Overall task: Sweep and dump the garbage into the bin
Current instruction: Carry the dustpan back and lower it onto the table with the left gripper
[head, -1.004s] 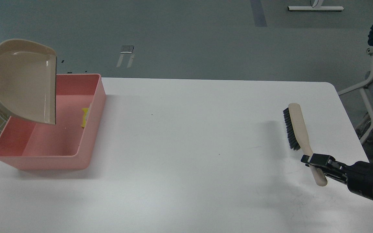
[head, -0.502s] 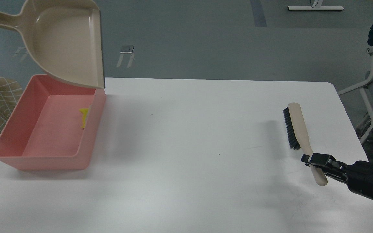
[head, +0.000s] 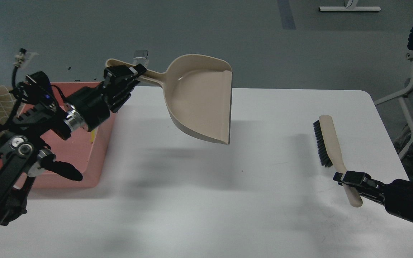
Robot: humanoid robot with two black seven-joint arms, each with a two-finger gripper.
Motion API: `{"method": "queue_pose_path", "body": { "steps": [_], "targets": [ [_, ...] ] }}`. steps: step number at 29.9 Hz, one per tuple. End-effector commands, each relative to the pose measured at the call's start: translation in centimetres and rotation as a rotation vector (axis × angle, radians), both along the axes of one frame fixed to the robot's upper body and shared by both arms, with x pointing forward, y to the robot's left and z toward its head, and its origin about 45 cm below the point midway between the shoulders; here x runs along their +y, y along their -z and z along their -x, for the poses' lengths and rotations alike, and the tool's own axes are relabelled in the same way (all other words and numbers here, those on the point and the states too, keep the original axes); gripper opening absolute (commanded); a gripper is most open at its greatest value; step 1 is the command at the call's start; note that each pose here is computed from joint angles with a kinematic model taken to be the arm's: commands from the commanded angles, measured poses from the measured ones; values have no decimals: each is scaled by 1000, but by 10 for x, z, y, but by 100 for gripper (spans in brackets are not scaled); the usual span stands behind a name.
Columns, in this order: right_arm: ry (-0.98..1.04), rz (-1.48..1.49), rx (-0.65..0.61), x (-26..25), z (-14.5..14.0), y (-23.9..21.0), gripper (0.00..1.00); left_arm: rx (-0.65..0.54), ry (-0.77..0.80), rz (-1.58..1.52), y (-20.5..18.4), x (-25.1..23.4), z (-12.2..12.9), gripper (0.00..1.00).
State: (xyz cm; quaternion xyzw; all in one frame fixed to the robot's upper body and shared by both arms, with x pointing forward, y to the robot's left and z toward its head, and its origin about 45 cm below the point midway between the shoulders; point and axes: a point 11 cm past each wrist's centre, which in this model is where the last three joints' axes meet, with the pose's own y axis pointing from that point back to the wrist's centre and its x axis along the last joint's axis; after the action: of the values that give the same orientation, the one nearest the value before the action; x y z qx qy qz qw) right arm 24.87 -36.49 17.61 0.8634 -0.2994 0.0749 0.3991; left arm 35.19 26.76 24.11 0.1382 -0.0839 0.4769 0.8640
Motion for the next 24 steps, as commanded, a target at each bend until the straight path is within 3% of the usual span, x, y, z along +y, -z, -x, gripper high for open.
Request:
{"method": "queue_pose_path", "body": {
  "steps": [1, 8, 17, 24],
  "targets": [
    [-1, 0, 0, 1, 0, 0, 0, 57, -42, 25, 30, -16, 1, 0],
    [-2, -2, 1, 1, 0, 0, 0, 106, -120, 11, 65, -24, -10, 0],
    [-2, -2, 5, 1, 1, 1, 0, 146, -44, -56, 98, -55, 8, 0],
    [-3, -3, 7, 1, 2, 2, 0, 120, -36, -82, 101, -58, 11, 0]
  ]
}}
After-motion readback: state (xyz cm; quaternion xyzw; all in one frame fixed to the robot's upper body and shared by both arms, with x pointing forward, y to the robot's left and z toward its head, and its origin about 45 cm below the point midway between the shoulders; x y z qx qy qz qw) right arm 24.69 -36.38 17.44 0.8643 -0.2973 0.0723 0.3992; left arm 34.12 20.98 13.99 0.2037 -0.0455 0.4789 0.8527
